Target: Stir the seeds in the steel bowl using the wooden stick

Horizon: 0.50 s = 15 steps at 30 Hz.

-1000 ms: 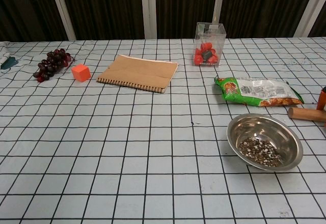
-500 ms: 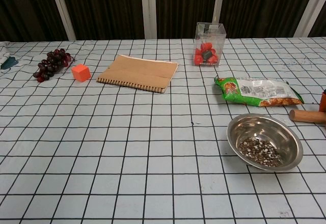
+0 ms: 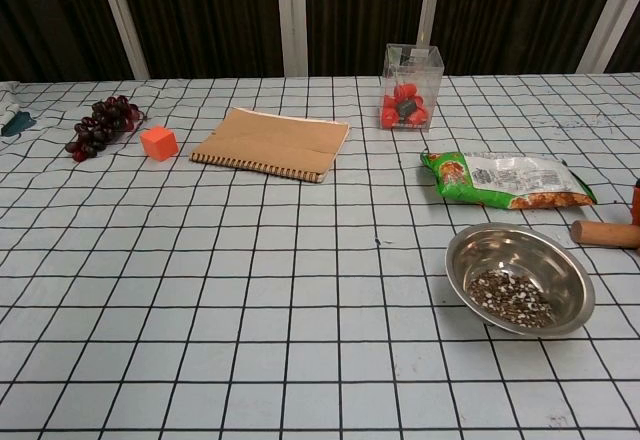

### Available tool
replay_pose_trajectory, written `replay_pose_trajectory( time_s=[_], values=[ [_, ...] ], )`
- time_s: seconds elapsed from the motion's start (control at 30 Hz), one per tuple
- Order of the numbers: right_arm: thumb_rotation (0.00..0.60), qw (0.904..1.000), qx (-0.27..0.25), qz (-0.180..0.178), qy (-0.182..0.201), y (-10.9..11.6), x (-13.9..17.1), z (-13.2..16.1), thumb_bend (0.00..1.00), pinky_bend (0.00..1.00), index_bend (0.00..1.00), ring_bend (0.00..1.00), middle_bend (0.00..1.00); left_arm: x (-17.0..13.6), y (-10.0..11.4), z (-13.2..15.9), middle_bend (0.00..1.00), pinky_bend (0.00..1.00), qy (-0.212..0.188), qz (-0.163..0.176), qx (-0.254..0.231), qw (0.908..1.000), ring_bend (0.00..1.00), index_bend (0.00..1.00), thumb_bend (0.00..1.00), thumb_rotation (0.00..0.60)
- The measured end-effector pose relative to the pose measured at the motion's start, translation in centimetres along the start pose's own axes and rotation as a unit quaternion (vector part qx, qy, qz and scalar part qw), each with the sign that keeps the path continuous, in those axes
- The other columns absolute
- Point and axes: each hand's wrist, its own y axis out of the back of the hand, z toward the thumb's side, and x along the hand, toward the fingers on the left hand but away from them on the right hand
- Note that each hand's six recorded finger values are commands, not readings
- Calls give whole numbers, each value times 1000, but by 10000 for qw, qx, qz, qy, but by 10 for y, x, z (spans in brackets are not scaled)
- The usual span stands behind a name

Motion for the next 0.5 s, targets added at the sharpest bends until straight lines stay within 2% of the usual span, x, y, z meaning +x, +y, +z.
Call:
replay_pose_trajectory(
  time_s=[0.23,0.5],
  values=[
    [600,10000,26,6,63,1,1,-1,473,0,613,248,562,0,0,0,0,0,-4,4,-8,10000,0,0,81,600],
    [600,9999,28,12,125,3,3,-2,514,0,628,257,572,0,0,0,0,0,1,7,-15,10000,0,0,81,600]
  ],
)
